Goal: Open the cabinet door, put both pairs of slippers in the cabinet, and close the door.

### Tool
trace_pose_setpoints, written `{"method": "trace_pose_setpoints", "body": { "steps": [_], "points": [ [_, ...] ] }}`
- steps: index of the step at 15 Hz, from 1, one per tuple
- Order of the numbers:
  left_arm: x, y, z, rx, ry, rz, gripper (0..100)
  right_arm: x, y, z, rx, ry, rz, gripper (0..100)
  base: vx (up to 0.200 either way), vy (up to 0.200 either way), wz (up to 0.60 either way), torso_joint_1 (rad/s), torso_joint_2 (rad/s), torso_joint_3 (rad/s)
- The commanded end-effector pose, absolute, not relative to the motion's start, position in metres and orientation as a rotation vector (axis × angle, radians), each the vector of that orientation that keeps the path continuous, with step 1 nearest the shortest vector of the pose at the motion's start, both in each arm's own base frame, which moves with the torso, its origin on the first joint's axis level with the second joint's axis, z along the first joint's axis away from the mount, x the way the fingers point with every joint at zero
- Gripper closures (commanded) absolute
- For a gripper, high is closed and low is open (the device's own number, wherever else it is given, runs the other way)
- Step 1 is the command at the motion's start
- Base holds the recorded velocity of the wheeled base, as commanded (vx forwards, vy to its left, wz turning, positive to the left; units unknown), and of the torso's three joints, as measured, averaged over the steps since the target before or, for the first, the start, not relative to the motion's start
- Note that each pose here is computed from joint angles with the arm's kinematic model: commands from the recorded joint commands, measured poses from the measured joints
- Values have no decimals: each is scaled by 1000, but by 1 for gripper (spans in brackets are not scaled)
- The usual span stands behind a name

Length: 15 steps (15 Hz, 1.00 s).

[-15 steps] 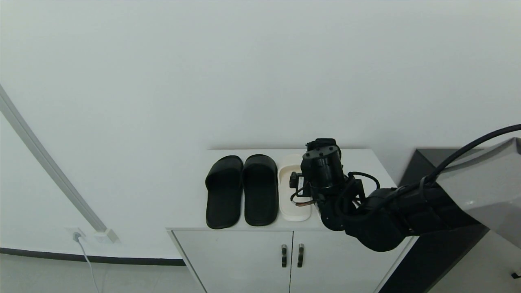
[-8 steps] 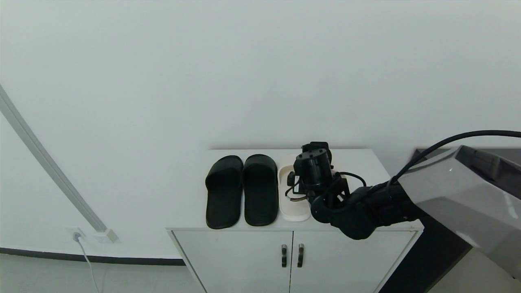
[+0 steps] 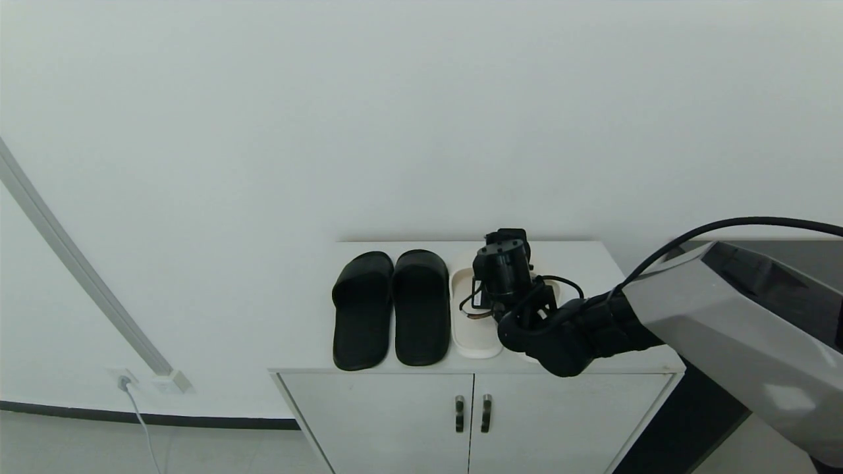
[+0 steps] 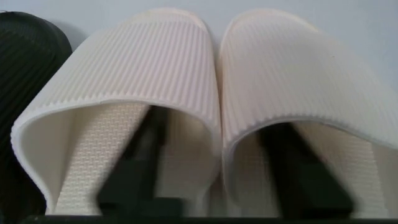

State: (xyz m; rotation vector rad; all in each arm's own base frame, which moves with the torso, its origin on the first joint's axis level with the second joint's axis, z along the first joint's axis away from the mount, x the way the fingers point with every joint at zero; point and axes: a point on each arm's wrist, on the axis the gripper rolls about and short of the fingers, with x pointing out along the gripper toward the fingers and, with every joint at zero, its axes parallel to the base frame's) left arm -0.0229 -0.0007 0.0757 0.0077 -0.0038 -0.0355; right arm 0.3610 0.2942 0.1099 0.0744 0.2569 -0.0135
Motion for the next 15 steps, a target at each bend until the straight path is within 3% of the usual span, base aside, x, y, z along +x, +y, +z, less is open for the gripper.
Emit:
{"method": "trace_pose_setpoints", "body": {
  "steps": [1,5,10,11,15],
  "points": [
    [-23,-1,76,8,-3,-35,100,361,294,110,76,257,-14,100,0,0,0,0,0,0],
    [-23,-1,76,-8,-3,-34,100,359,292,111,72,259,-20,100,0,0,0,0,0,0],
    [-23,-1,76,-9,-3,-35,100,329,268,162,84,210,2,100,0,0,0,0,0,0],
    [-23,-1,76,-8,-3,-35,100,302,247,186,73,201,85,100,0,0,0,0,0,0],
    [-23,-1,76,-8,-3,-35,100,244,203,205,24,198,316,100,0,0,0,0,0,0]
  ]
}}
